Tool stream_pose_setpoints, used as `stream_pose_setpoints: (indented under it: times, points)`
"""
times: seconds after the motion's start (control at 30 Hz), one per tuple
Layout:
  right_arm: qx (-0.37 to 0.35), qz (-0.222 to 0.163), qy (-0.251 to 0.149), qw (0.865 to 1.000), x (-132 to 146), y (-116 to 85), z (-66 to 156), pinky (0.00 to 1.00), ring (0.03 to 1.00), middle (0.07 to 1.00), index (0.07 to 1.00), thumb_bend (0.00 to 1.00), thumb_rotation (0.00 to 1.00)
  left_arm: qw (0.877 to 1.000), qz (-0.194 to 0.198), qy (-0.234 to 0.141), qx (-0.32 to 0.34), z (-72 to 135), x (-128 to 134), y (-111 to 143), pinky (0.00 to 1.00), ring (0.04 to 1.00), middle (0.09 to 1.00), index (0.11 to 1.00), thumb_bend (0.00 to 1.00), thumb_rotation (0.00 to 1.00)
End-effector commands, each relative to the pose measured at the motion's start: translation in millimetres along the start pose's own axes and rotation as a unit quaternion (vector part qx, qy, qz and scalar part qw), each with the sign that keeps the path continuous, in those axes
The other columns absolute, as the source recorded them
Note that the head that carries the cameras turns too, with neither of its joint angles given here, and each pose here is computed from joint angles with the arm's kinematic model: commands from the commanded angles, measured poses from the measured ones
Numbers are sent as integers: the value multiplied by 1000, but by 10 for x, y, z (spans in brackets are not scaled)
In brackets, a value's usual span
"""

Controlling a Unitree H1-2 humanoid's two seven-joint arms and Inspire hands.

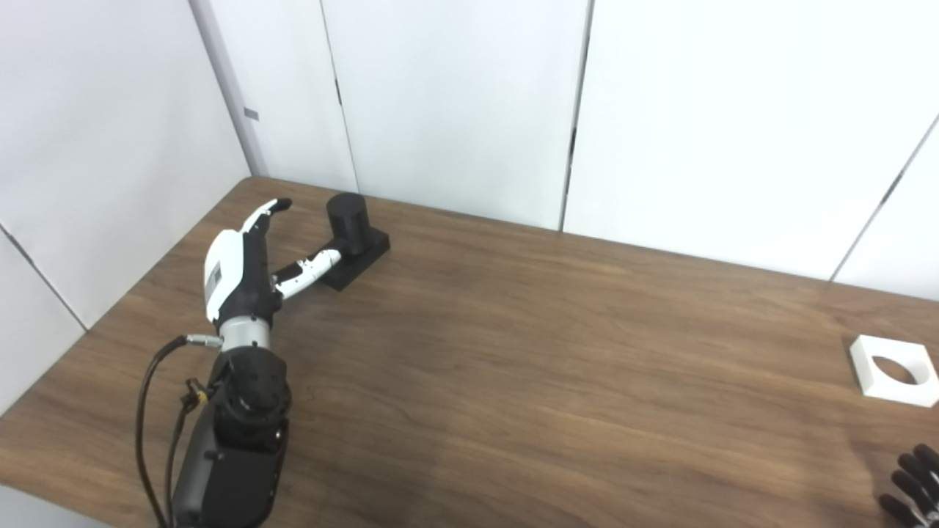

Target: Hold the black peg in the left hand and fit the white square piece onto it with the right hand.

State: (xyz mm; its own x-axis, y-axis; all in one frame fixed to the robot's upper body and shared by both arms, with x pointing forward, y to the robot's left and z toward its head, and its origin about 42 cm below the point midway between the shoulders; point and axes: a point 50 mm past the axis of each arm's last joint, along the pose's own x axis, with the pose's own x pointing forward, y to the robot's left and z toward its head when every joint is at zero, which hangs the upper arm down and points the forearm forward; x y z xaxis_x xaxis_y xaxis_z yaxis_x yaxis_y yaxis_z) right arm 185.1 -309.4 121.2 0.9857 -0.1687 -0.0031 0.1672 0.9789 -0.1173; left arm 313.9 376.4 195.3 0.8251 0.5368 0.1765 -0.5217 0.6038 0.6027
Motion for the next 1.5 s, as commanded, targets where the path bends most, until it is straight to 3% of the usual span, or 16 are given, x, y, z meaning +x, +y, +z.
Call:
stream_pose_setpoints:
  times: [0.0, 0.37, 0.67, 1.0, 1.47]
  points:
    - [-5, 17, -4, 1000, -23, 35, 37, 747, 864, 859, 854, 804, 1000, 999, 32, -40, -3, 189, 204, 102, 818, 906, 897, 825, 876, 431]
    - [-7, 16, 0, 1000, -36, 33, 62, 760, 873, 869, 865, 845, 1000, 999, 3, -2, 48, 100, 424, -10, 820, 915, 888, 800, 960, 437]
    - [-6, 14, -2, 1000, -39, 41, 71, 743, 864, 868, 870, 849, 996, 990, -25, 1, 139, -15, 456, -155, 941, 916, 870, 766, 1000, 472]
    - [-5, 14, -8, 1000, -32, 47, 59, 713, 850, 853, 857, 841, 985, 988, -36, 25, 150, -126, 540, -268, 1000, 935, 884, 780, 990, 475]
    - [-29, 13, -11, 999, -32, 63, 71, 739, 856, 852, 859, 837, 1000, 989, -29, 56, 131, -165, 704, -394, 935, 916, 878, 765, 981, 463]
